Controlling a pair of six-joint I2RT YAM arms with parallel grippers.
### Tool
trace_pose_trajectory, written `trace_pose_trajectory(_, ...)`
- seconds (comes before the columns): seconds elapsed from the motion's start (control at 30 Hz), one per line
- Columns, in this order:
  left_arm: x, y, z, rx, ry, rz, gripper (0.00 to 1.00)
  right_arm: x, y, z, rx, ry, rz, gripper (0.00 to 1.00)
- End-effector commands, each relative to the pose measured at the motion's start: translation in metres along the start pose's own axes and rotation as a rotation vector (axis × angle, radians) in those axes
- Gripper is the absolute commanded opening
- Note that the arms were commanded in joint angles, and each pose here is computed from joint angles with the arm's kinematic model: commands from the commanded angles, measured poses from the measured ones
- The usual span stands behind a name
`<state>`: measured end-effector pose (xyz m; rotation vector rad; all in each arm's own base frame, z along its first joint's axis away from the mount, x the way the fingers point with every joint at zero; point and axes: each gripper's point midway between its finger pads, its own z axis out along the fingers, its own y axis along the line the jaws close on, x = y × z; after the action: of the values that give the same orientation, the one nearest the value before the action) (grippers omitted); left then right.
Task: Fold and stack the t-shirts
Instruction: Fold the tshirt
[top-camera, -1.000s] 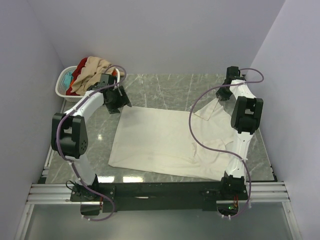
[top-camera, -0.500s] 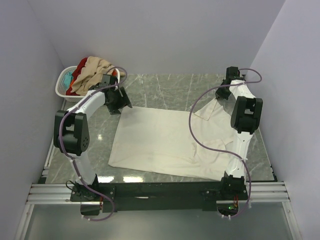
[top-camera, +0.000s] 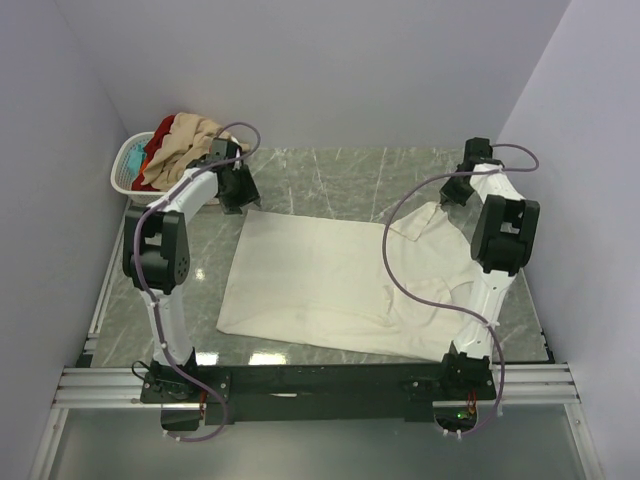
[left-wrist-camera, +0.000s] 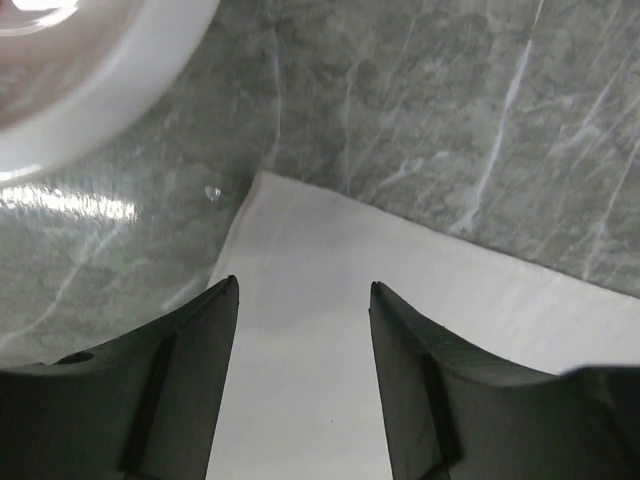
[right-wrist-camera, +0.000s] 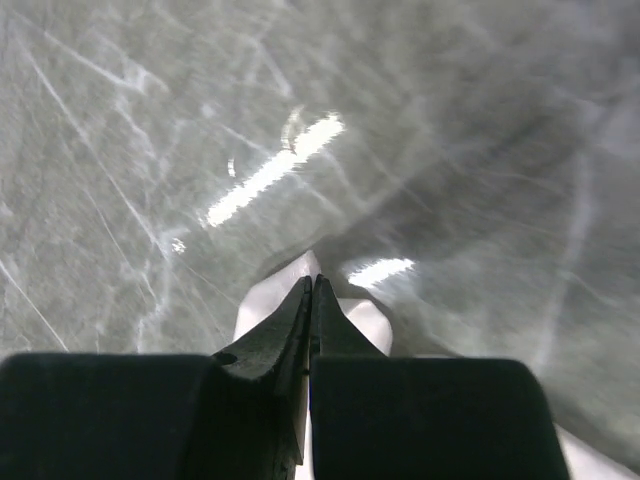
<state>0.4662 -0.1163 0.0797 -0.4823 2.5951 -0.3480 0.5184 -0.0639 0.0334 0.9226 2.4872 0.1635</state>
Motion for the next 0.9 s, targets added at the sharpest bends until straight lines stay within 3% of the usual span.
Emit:
trace_pose_trajectory(0.0,-0.015,-0.003,0.003,-0.041,-0.044,0.073,0.60,-0.031,0.000,-0.041,-0.044,-0.098,0.035,0.00)
trace_pose_trajectory(0.27,-0.020,-0.006,0.029,-0.098,-0.048,0.141,0.39,-0.023,-0.004,-0.048,-0.051,-0.082,0.043,0.00)
trace_pose_trajectory(0.53,-0.020,0.008,0.039,-0.183,-0.056,0.142,0.32,-0.022,-0.003,-0.050,-0.054,-0.075,0.043,0.00)
trace_pose_trajectory(0.87,-0.017,0.014,0.053,-0.208,-0.048,0.135,0.36,-0.016,-0.004,-0.049,-0.054,-0.051,0.042,0.00)
